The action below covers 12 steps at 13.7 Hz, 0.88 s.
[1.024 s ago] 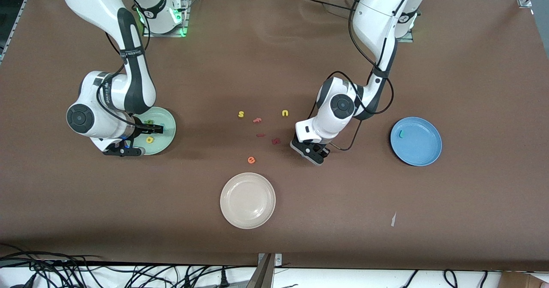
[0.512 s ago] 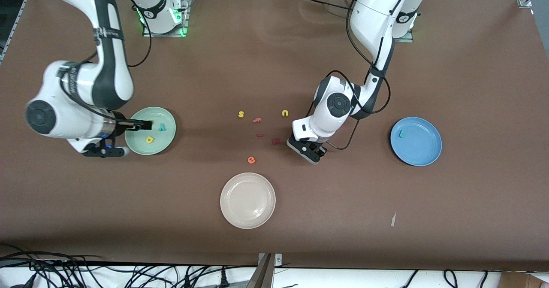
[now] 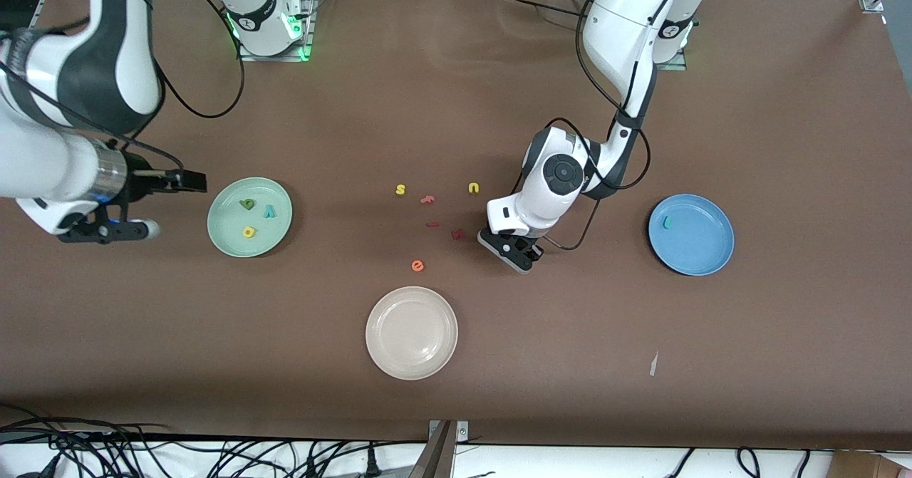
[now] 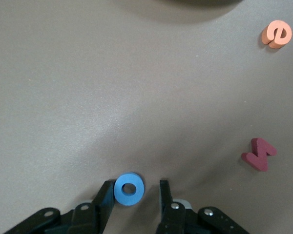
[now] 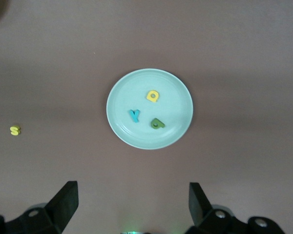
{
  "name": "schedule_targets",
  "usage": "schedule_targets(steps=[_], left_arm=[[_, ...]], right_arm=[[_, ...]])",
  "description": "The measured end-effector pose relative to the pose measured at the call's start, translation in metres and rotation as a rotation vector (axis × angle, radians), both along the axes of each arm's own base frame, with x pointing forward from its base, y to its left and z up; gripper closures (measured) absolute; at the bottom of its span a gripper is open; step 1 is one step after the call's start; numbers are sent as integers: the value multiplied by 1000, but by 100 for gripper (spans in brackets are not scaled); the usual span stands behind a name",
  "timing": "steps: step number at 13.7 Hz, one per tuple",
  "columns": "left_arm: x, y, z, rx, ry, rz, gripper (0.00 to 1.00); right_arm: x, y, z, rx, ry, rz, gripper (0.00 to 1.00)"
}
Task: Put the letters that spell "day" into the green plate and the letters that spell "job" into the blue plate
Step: 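Return the right gripper to rest while the left gripper carries the o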
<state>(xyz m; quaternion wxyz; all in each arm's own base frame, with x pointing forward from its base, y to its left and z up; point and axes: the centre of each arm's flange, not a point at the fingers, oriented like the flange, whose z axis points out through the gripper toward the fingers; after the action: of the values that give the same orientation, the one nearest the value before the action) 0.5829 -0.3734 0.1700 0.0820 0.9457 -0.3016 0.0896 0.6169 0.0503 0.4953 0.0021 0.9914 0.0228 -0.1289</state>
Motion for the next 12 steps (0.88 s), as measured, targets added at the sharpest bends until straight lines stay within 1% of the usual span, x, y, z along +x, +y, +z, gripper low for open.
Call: schedule_targets(steps=[1,2,3,4,5,7,12], left_arm=[[1,1,0,1,-1,0,61],[1,1,0,1,-2,0,62],[1,1,1,2,-3,0,69],[1,1,1,2,-3,0,69],[2,1,1,2,-4,0,73],[2,1,1,2,-4,0,73],[2,1,1,2,-4,0,73]], right_arm=[[-4,-2,9,5,-2,2,0],[-7,0,16,10,-7,9,0],[-9,5,21,5,-14,22,0],[-11,11,24,-3,-19,35,0],[-12,16,27,-5,-25,45,0],[-12,21,32,-5,-44,55,0],[-11,21,36,-3,-65,57,0]])
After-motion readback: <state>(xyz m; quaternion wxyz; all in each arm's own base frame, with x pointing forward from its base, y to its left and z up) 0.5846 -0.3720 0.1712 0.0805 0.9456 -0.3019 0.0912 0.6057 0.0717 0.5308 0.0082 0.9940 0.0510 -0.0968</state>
